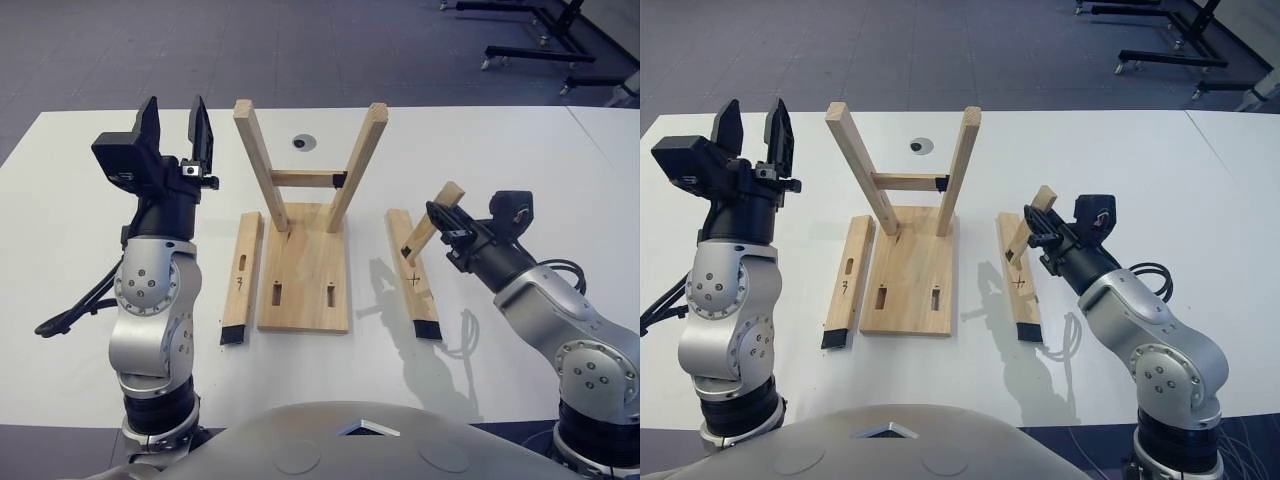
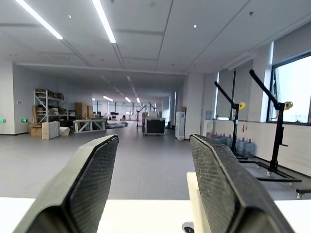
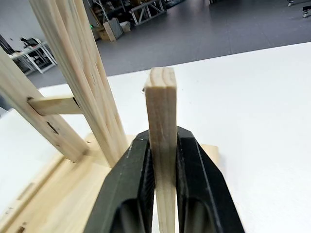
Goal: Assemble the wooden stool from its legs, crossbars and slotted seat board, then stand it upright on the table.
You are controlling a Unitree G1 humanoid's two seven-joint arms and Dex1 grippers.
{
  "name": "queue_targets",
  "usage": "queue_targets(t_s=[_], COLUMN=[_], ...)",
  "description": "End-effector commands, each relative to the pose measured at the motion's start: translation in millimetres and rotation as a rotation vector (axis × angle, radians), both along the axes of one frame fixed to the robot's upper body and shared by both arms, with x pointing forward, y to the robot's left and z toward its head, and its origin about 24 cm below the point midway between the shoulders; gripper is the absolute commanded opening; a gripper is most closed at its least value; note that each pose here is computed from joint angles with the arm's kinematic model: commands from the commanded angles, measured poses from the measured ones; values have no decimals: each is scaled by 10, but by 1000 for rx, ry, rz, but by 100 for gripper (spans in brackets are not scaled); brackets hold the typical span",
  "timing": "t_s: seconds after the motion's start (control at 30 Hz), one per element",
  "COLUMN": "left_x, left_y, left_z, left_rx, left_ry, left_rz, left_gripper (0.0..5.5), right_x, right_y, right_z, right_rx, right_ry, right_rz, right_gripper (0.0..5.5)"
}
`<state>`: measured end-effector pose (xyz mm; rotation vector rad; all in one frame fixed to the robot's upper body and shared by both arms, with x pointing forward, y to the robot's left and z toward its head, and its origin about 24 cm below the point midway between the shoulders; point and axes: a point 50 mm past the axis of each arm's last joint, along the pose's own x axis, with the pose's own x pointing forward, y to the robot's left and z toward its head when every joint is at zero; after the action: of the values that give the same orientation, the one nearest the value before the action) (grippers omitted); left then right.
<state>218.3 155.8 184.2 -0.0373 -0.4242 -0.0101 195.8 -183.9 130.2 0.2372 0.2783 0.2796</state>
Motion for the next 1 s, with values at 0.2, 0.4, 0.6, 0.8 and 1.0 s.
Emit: queue_targets(t_s=[0.2, 0.4, 0.6, 0.8, 1.0], left_x=[119, 168, 195, 224, 210], left_y=[-98, -150, -146, -156, -247], left_z=[157, 165, 173, 190, 144], left_rx=[4, 21, 31, 39, 51], left_ry=[-116, -122, -131, -144, -124], left_rz=[-50, -107, -118, -134, -206], left_gripper=[268, 268, 268, 268, 268], right_x=[116, 189, 228, 339, 459], right_y=[5, -24, 65, 115, 144], right_z=[-134, -301, -193, 63, 340], right_rx=[-115, -119, -94, -90, -32], right_ry=[-10, -29, -128, -272, -389], right_rz=[-106, -184, -202, -213, -252], right_gripper=[39, 39, 39, 39, 39])
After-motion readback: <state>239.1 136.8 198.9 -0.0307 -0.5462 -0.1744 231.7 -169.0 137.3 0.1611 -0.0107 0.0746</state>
